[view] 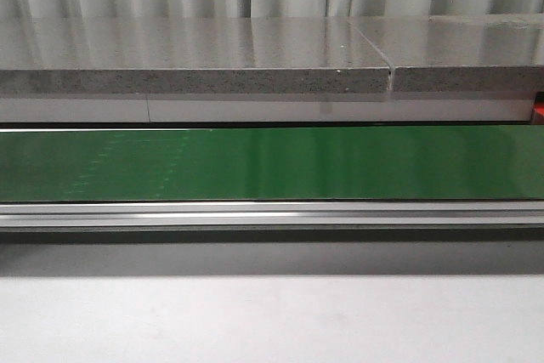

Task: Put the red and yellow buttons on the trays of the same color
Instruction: 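Grasp a red button beside the belt with the left gripper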

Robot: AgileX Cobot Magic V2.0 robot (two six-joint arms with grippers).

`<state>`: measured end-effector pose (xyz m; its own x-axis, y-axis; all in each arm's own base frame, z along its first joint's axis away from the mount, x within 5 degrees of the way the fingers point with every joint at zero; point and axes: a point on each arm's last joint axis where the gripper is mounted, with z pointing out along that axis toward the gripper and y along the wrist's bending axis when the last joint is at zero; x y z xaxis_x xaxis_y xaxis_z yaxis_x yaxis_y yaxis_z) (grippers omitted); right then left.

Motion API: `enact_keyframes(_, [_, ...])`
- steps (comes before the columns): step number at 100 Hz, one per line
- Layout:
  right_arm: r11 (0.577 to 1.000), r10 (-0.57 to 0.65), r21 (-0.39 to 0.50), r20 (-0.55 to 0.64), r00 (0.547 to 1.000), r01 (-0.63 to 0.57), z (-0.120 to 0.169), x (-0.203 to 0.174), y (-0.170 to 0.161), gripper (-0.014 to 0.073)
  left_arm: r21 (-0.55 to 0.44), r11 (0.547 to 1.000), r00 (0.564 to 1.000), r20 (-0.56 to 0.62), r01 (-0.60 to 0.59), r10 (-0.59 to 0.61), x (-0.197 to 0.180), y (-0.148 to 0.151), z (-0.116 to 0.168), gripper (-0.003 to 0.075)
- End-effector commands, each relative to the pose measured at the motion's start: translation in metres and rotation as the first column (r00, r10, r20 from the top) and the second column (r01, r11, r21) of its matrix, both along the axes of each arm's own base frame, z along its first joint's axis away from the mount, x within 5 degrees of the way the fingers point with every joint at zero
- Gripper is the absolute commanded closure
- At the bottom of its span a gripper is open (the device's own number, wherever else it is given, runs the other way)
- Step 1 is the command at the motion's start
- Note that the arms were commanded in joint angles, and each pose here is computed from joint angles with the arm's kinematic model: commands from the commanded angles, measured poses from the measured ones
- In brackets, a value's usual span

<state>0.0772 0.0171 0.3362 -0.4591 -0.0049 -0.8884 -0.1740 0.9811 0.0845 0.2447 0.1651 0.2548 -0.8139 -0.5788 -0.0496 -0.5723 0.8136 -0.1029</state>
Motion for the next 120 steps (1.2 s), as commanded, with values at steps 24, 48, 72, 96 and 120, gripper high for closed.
enact_keyframes(24, [1.000,0.003,0.012,0.090,0.996,-0.004,0.013,0.002,0.000,0.0661,0.028,0.998,0.998,0.029,-0.054,0.053,0.009,0.017,-0.010,0.0188])
enact_keyframes(48, [1.000,0.003,0.012,0.090,0.996,-0.004,0.013,0.002,0.000,0.0661,0.071,0.994,0.993,0.091,-0.081,0.074,0.022,0.028,-0.025,0.0188])
enact_keyframes(72, [1.000,0.003,0.012,0.091,0.996,-0.004,0.013,0.002,0.000,0.0661,0.081,0.993,0.992,0.103,-0.086,0.077,0.027,0.032,-0.033,0.0246])
enact_keyframes(96, [1.000,0.003,0.012,0.091,0.996,-0.004,0.013,0.002,0.000,0.0661,0.103,0.990,0.988,0.134,-0.092,0.078,0.030,0.034,-0.032,0.0496])
enact_keyframes(120, [1.000,0.003,0.012,0.091,0.996,-0.004,0.013,0.002,0.000,0.0661,0.122,0.989,0.985,0.159,-0.088,0.068,0.029,0.032,-0.023,0.0566])
